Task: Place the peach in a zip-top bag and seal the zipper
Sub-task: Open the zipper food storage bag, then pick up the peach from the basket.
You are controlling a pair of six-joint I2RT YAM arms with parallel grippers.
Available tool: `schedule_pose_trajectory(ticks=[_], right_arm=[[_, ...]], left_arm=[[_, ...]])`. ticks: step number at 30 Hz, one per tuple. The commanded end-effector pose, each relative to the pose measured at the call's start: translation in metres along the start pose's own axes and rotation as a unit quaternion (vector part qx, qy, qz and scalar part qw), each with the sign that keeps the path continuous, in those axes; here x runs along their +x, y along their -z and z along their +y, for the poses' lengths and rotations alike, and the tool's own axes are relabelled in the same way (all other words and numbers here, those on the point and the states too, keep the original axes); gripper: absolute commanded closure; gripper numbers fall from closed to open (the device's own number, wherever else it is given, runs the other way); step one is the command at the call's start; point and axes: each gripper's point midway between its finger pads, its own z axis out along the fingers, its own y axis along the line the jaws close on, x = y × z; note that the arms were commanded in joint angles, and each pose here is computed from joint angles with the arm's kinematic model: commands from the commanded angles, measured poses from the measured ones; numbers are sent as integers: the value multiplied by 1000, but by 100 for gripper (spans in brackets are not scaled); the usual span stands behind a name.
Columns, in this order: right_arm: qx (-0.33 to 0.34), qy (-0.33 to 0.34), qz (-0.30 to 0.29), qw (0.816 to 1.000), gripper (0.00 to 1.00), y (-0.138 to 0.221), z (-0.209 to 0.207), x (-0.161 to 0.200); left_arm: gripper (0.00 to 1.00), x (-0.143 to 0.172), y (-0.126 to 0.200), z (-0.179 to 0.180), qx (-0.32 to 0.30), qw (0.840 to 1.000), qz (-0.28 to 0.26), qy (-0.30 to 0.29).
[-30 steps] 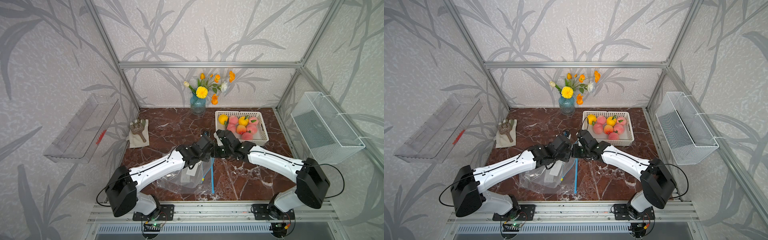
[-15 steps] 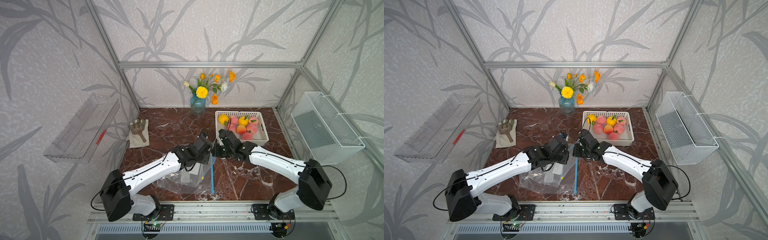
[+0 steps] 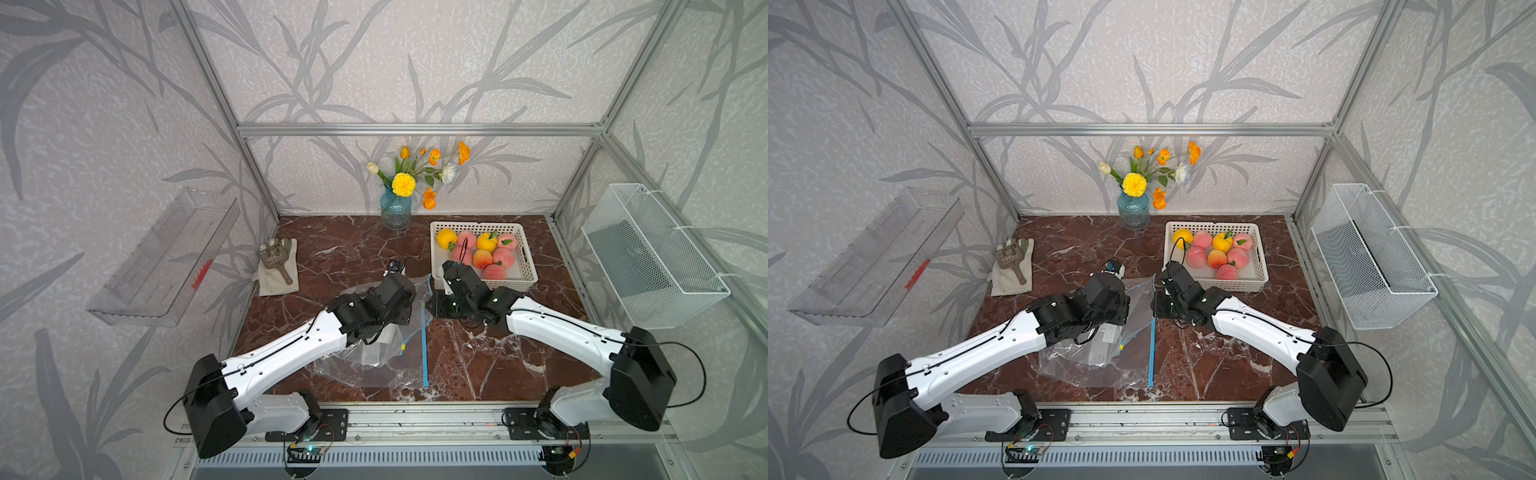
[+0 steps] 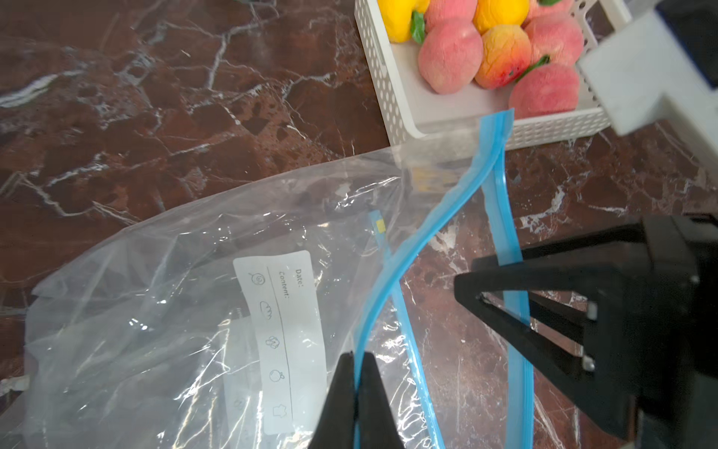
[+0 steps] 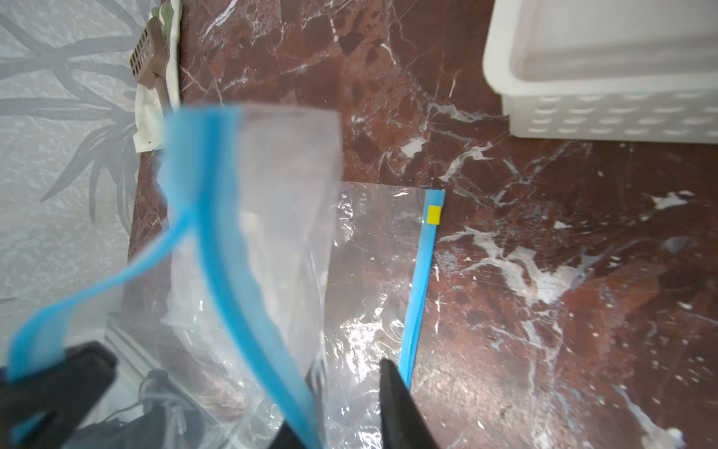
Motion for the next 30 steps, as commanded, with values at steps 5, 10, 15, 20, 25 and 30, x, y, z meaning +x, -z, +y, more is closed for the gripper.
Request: schedule_pose_trajectory(ticks=[5,10,15,20,25,30], right_arm=[[-45,35,-10,998,50,33,25,-12],[-87,92,-45,991,23,60,53,-40],[-115,98,-92,984,9,85,50,-79],[-69,68,-118,988,1,87,2,-118],[31,72,-102,992,1,67,-50,-138],[113,81,-77,987,1,33,-87,-152]], left_arm=[[100,-35,28,2,23,996,-70,53],[100,-33,16,9,9,996,-60,67],[100,-32,1,13,11,993,-49,106],[100,-30,-19,10,25,990,-34,136],[100,-29,-32,4,33,988,-13,150],[100,-29,-42,-2,36,986,7,160]])
